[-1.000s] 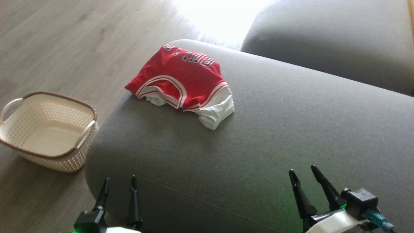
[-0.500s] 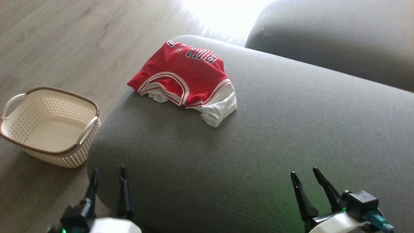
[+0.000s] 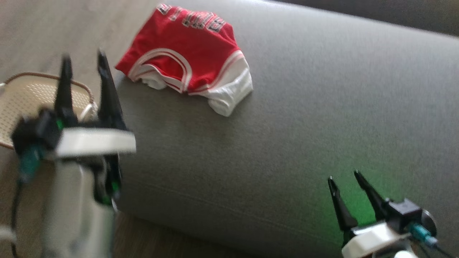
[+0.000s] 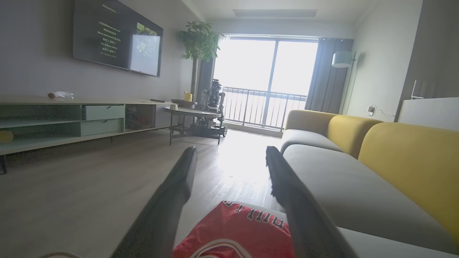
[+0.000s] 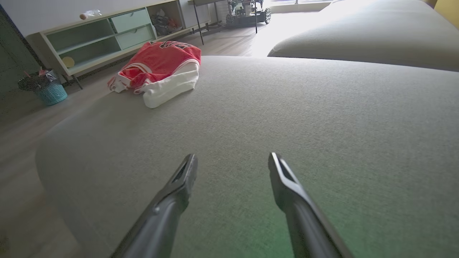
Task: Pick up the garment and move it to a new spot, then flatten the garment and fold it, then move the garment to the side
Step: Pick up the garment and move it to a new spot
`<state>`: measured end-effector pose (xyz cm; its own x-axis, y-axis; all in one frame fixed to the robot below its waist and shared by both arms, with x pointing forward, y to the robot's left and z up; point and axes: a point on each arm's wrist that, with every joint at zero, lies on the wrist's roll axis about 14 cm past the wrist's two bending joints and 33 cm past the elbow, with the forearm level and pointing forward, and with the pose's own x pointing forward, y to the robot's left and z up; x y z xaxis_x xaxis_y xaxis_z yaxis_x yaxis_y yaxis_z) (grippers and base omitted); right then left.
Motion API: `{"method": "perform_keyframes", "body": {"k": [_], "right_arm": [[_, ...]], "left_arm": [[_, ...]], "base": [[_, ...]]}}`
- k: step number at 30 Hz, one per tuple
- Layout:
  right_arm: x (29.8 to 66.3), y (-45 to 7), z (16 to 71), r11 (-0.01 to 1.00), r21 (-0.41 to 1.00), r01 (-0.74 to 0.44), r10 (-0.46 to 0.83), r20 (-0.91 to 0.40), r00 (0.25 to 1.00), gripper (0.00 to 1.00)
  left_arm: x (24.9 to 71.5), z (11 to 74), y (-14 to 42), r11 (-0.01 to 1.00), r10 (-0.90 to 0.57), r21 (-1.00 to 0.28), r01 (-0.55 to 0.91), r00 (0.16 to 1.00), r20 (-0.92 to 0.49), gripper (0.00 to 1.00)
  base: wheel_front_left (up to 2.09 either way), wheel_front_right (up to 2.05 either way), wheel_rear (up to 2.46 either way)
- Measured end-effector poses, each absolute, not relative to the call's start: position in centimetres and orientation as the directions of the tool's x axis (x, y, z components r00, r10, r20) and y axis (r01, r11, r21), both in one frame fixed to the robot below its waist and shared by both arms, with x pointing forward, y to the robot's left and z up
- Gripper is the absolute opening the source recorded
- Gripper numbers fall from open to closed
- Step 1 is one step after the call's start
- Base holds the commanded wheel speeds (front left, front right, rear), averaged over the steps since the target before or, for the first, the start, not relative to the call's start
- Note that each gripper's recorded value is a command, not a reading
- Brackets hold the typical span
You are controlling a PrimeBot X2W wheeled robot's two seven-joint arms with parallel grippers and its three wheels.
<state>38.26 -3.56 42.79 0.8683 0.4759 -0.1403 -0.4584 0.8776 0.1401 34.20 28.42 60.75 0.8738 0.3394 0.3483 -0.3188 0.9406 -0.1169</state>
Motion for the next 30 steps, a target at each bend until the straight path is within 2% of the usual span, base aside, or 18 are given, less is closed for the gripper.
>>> {"method": "perform_keyframes", "body": {"k": [5, 9, 13, 18, 25, 30], "right_arm": [[40.6, -4.9, 41.7, 0.901, 0.122, -0.416, 0.431, -0.15, 0.89, 1.0], [41.7, -6.0, 40.5, 0.918, 0.115, -0.381, 0.396, -0.17, 0.903, 1.0], [43.0, -7.1, 39.7, 0.932, 0.112, -0.346, 0.361, -0.177, 0.916, 1.0], [44.3, -8.4, 38.7, 0.946, 0.107, -0.306, 0.322, -0.185, 0.929, 1.0], [45.3, -10.6, 37.2, 0.965, 0.098, -0.243, 0.259, -0.209, 0.943, 1.0], [46.1, -11.7, 36.7, 0.973, 0.091, -0.212, 0.226, -0.199, 0.954, 1.0]], "left_arm": [[42.3, 60.8, 28.4, 0.966, 0.255, -0.118, -0.229, 0.918, 0.304, 1.0], [47.5, 56.9, 27.8, 0.968, 0.205, -0.167, -0.186, 0.973, 0.108, 1.0], [51.1, 52.0, 26.8, 0.968, 0.156, -0.184, -0.173, 0.982, -0.106, 1.0], [53.1, 45.1, 25.2, 0.965, 0.096, -0.196, -0.175, 0.929, -0.358, 1.0], [54.4, 38.7, 23.4, 0.953, 0.054, -0.227, -0.2, 0.852, -0.52, 1.0], [54.5, 35.6, 22.9, 0.953, 0.053, -0.217, -0.21, 0.823, -0.565, 1.0]], "base": [[0.0, 0.0, 0.0], [0.0, 0.0, 0.0], [0.0, 0.0, 0.0], [0.0, 0.0, 0.0], [0.0, 0.0, 0.0], [0.0, 0.0, 0.0]]}}
